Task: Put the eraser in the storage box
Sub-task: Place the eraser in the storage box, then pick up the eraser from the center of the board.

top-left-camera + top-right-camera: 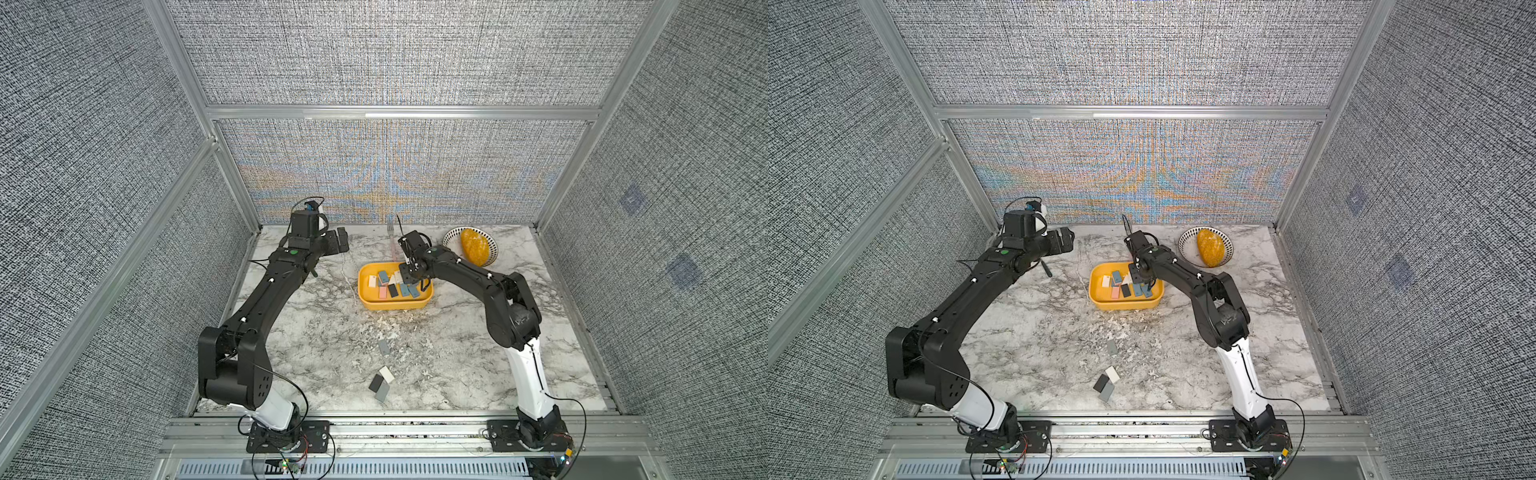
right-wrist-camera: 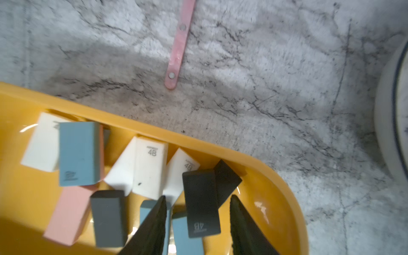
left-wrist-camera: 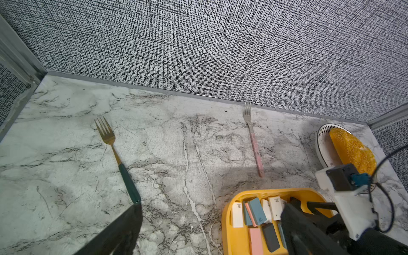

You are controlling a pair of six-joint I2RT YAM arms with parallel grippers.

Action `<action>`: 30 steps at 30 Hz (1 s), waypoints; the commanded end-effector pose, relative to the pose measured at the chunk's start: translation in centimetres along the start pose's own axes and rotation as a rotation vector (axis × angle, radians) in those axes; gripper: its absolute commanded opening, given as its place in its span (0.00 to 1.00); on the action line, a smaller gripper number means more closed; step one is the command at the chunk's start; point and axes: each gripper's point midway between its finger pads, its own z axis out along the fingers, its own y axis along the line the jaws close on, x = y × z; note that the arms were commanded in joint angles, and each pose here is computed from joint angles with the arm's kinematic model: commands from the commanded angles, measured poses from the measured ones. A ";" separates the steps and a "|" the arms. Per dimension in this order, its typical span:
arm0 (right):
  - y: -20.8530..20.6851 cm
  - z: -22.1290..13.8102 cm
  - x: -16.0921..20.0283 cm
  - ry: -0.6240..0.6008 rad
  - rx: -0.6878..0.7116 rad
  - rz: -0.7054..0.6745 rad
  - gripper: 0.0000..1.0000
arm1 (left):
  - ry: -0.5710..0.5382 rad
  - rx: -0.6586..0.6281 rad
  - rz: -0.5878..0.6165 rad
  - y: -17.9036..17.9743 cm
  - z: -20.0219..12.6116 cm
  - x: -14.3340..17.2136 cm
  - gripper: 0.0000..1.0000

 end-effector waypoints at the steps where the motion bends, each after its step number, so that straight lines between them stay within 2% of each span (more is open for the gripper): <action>1: 0.2 -1.9 -1.5 -0.055 0.001 0.009 0.50 | -0.002 -0.001 0.003 0.0 -0.2 -0.2 1.00; 7: 2.3 -6.5 -0.6 -0.091 -0.021 -0.032 0.52 | -0.003 -0.005 0.005 0.0 -0.3 -0.2 1.00; 14: 8.8 -11.0 5.9 -0.027 -0.135 -0.098 0.54 | -0.002 -0.047 0.016 0.9 -1.1 0.4 1.00; 21: 14.0 -11.2 14.2 0.109 -0.210 -0.195 0.54 | -0.014 -0.082 -0.005 1.8 -2.2 1.0 1.00; 30: 16.4 -9.8 17.5 0.169 -0.246 -0.223 0.54 | -0.013 -0.099 -0.022 2.6 -2.9 2.3 1.00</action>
